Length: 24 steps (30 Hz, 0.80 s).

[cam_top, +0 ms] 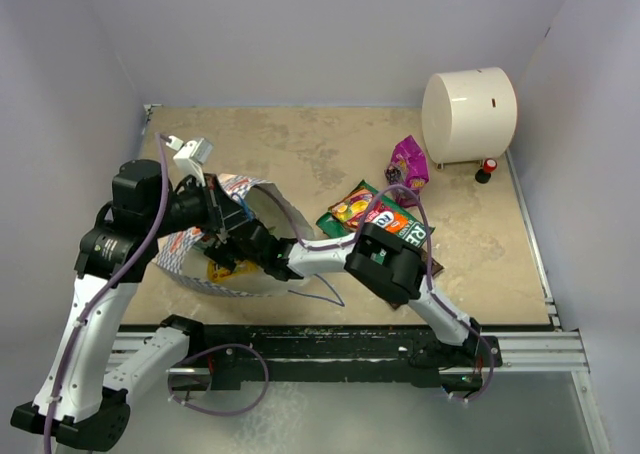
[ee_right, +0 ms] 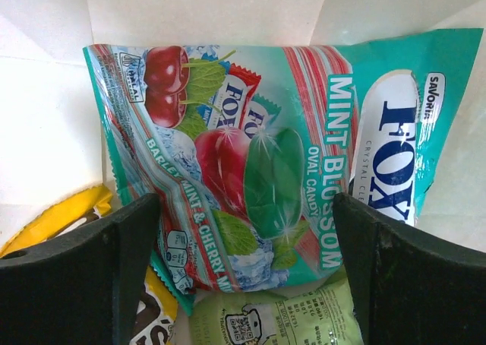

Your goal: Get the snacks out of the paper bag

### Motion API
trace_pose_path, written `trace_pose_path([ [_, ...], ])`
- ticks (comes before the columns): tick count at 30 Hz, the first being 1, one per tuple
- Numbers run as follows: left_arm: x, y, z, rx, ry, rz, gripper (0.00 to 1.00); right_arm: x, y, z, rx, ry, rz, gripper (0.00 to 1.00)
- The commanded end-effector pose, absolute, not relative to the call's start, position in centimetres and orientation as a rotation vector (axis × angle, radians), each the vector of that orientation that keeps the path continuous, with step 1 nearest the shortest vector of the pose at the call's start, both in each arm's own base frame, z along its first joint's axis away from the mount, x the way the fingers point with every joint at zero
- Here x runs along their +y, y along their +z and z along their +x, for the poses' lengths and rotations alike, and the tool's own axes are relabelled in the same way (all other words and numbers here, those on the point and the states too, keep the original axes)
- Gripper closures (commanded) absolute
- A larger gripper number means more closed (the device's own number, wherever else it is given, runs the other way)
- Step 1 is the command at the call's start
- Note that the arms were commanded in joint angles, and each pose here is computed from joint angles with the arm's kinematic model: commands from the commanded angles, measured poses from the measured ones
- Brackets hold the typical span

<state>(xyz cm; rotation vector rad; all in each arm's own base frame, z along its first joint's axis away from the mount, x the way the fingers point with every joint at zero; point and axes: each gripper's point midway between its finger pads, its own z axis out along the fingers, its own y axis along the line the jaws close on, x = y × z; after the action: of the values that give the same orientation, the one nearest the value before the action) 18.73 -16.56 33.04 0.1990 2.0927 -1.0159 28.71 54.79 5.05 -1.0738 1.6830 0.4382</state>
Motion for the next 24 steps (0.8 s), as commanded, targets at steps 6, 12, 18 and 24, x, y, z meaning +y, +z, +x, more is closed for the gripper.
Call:
trace_pose_path([
  [6,-16.8,34.4,18.1,2.063,-1.038,0.228,1.00,54.3,6.0,34.8,1.707,0.420,-0.959,0.41],
  [12,-16.2,33.9,18.4,2.081,-0.999,0.183,1.00,54.8,8.4,36.3,1.648,0.418,-0.950,0.78],
  [18,-15.4,33.5,19.5,2.099,-0.932,0.107,1.00,55.1,11.3,36.2,1.573,0.431,-0.968,1.00],
  [24,-14.2,33.1,21.5,2.120,-0.816,0.021,1.00,54.3,15.3,34.7,1.449,0.484,-0.984,1.00],
])
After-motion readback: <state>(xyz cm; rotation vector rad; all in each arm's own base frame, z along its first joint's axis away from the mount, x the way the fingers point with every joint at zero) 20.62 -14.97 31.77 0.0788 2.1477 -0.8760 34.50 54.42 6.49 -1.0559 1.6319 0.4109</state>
